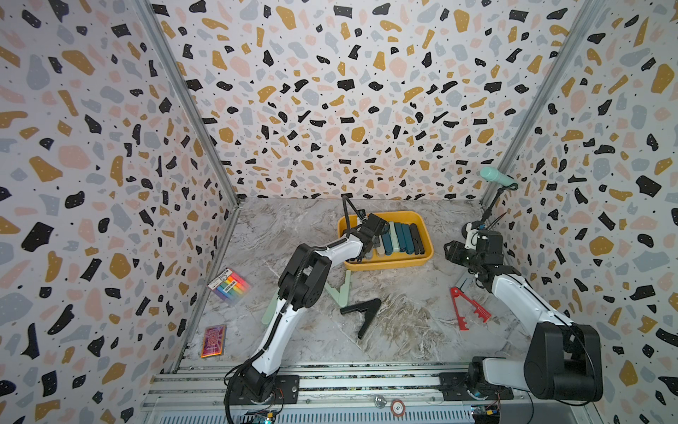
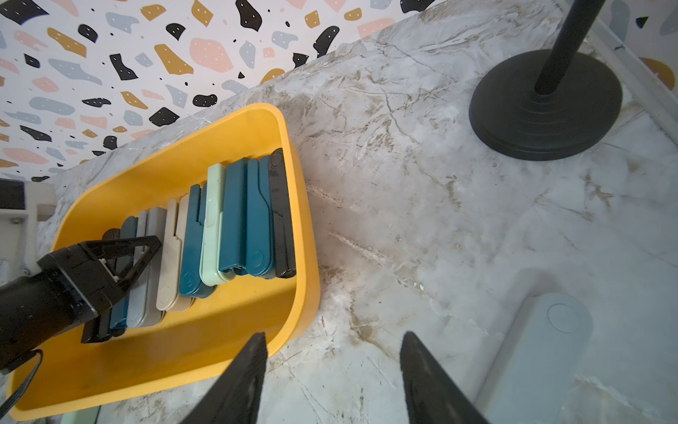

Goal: Put the pruning pliers into the storage box
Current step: Place the pruning pliers in the storage box.

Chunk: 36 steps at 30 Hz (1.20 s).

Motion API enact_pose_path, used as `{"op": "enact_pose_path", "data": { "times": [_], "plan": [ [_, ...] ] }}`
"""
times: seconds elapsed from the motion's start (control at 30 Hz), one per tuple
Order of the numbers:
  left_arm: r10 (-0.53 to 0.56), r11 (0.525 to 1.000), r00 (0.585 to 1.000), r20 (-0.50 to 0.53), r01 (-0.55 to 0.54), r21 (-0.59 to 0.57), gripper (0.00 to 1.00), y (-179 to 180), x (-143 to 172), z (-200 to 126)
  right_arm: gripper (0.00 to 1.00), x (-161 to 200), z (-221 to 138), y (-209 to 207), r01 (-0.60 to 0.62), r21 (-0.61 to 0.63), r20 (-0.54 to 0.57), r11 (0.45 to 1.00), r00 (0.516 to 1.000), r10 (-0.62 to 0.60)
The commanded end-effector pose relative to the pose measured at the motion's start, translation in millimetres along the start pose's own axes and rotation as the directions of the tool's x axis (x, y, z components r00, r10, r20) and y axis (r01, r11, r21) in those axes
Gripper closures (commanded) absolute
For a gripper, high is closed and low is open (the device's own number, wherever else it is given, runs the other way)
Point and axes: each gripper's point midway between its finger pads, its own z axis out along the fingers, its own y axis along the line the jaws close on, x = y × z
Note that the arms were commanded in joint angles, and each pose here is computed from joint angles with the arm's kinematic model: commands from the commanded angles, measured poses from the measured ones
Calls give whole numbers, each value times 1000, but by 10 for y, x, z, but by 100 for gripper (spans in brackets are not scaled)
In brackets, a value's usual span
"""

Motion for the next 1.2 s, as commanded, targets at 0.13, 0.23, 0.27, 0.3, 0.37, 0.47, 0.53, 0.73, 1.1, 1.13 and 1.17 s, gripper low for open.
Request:
{"op": "enact_pose_path", "data": {
  "times": [0.13,0.23,0.27,0.3,0.37,0.47,0.53,0.73,1.1,1.13,1.17],
  "plan": [
    [14,1000,1000,9,-14,10,75,-48,-43,-7,40,-102,-78,-19,10,3,36,1000,999,-10],
    [14,1000,1000,4,-14,17,79,-64,-30,0,40,-102,-80,-29,7,3,37,1000,999,-7],
    [12,1000,1000,6,-12,19,78,-69,-45,-9,40,-105,-85,-29,7,3,38,1000,999,-7],
    [11,1000,1000,7,-11,21,74,-74,-53,-21,40,-108,-88,-33,6,3,39,1000,999,-7],
    [7,1000,1000,15,-7,27,67,-90,-91,-53,40,-102,-88,-35,5,3,38,1000,999,-5],
    [-2,999,1000,24,1,36,62,-109,-136,-94,40,-92,-87,-31,5,0,35,1000,999,-5],
    [-6,999,1000,21,6,40,61,-113,-131,-99,40,-99,-89,-33,4,0,37,1000,999,-4],
    [-22,998,1000,22,21,51,59,-126,-135,-115,40,-107,-105,-34,7,1,40,1000,999,-7],
    [-37,996,995,95,30,80,54,-190,-428,-433,39,-88,-117,-44,8,1,36,1000,999,-8],
    [-37,996,994,105,28,84,52,-191,-458,-483,39,-89,-121,-33,10,-5,36,1000,999,-10],
    [-37,996,992,117,27,85,49,-188,-488,-530,39,-87,-122,-16,14,-12,34,1000,999,-14]
  ]
}}
